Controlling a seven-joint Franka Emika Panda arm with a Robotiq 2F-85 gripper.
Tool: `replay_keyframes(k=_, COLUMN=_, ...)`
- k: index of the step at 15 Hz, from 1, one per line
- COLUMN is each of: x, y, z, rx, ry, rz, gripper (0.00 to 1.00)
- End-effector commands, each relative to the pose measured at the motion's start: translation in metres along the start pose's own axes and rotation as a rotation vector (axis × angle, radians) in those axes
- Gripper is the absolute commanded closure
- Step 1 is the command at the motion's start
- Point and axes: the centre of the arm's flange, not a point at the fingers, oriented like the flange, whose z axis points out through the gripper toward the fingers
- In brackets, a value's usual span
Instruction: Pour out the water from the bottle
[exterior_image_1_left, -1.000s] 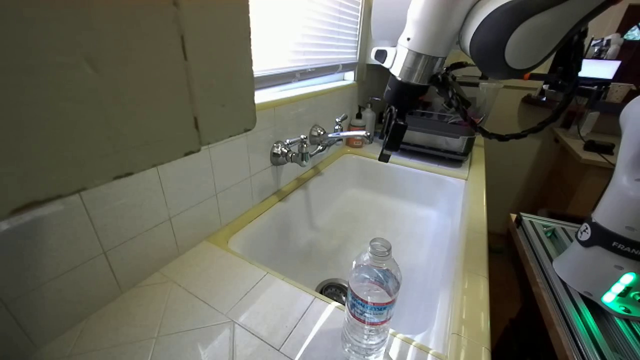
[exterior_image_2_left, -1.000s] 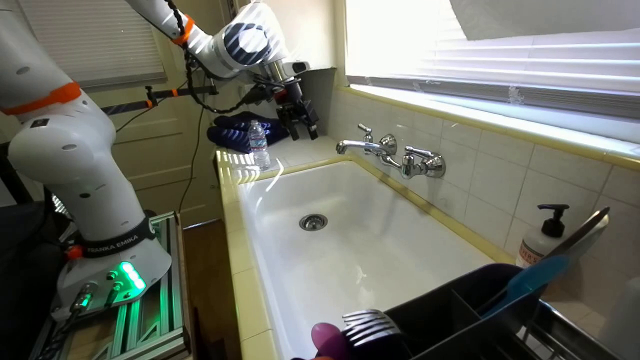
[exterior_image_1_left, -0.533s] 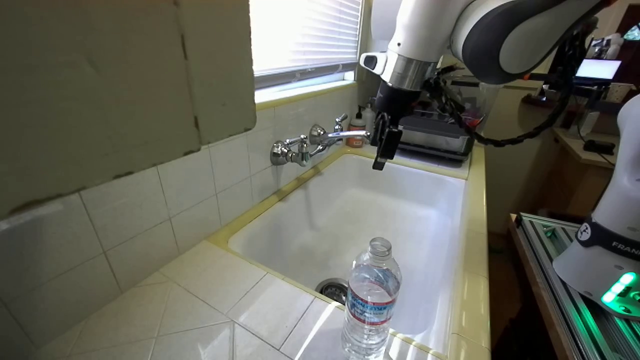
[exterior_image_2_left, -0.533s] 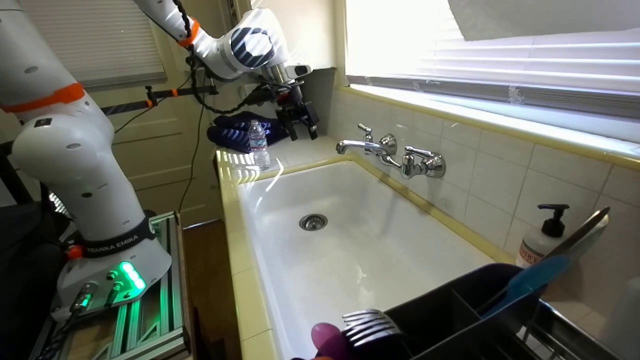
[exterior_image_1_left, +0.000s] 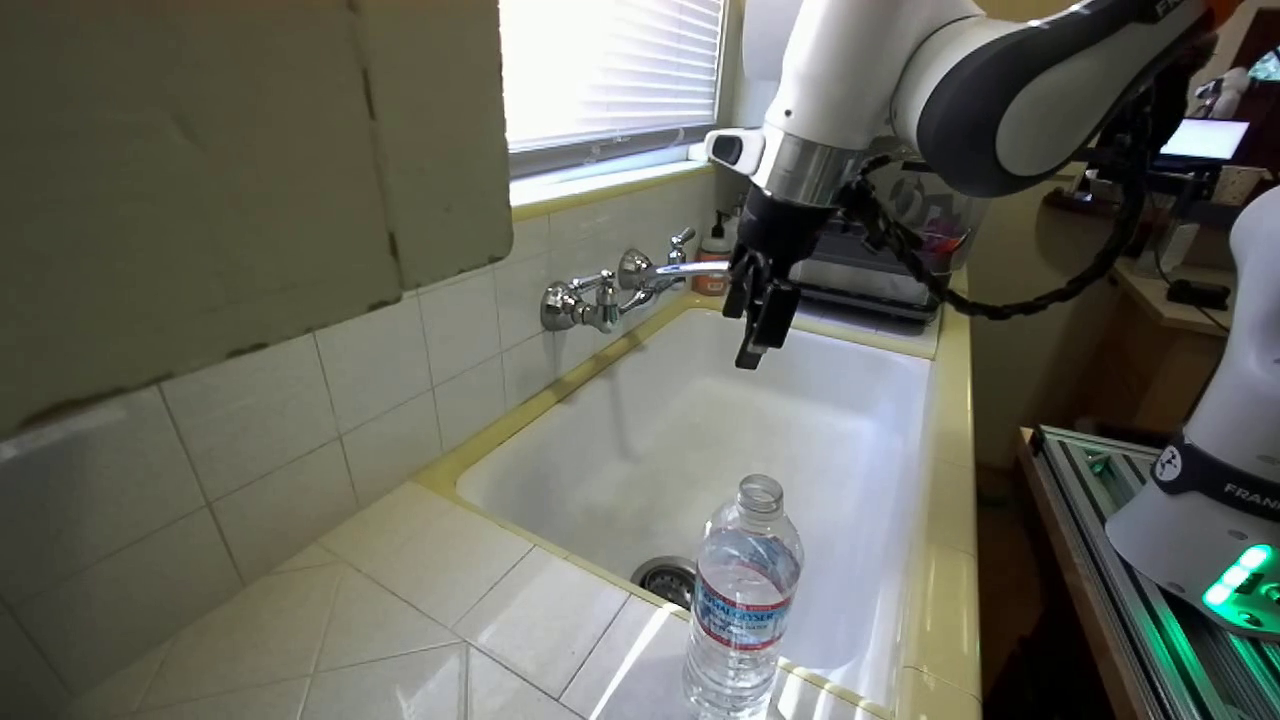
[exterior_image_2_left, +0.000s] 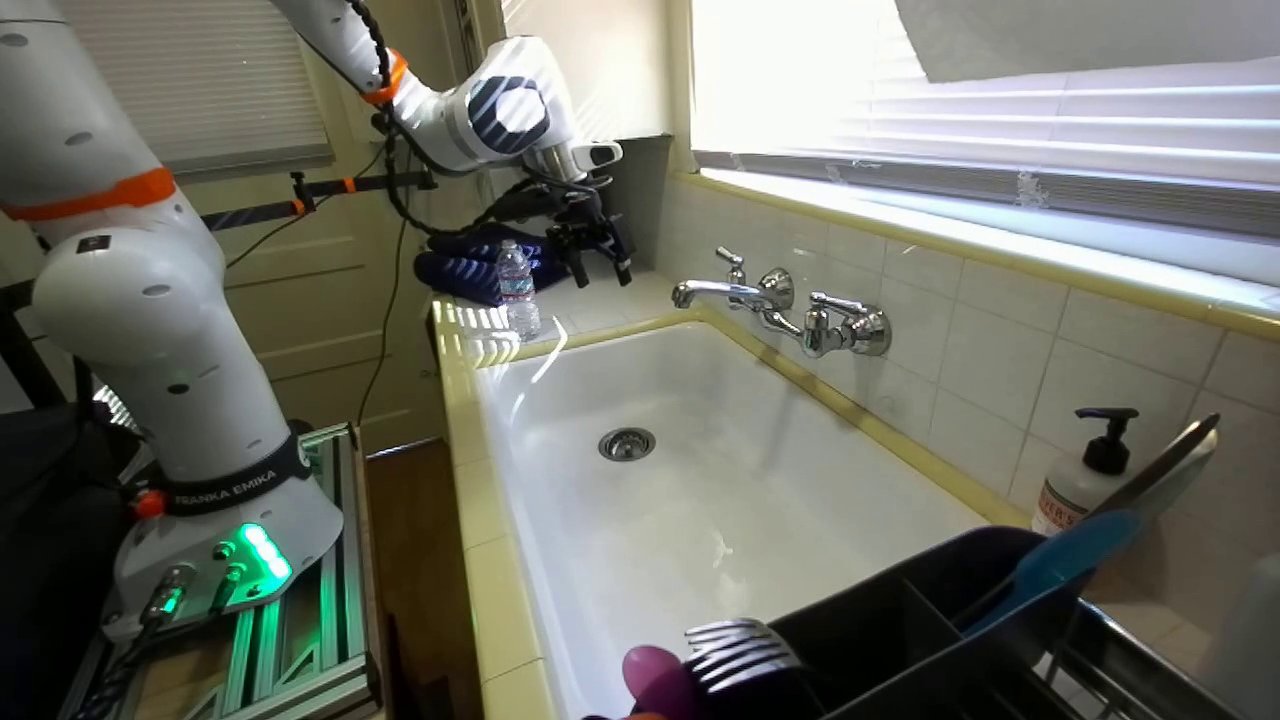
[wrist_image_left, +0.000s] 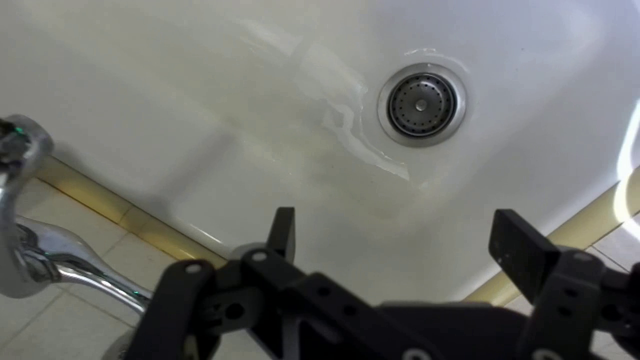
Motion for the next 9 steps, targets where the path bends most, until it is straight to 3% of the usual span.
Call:
replay_keyframes(k=1, x=0.008, y=-0.02, z=0.012, rx=0.048, ry=0.033, rz=-0.07, gripper=0.0)
replay_keyframes(k=9, x=0.007, y=-0.068, z=0.006, rx=0.165, ry=0.092, rz=-0.077, gripper=0.0)
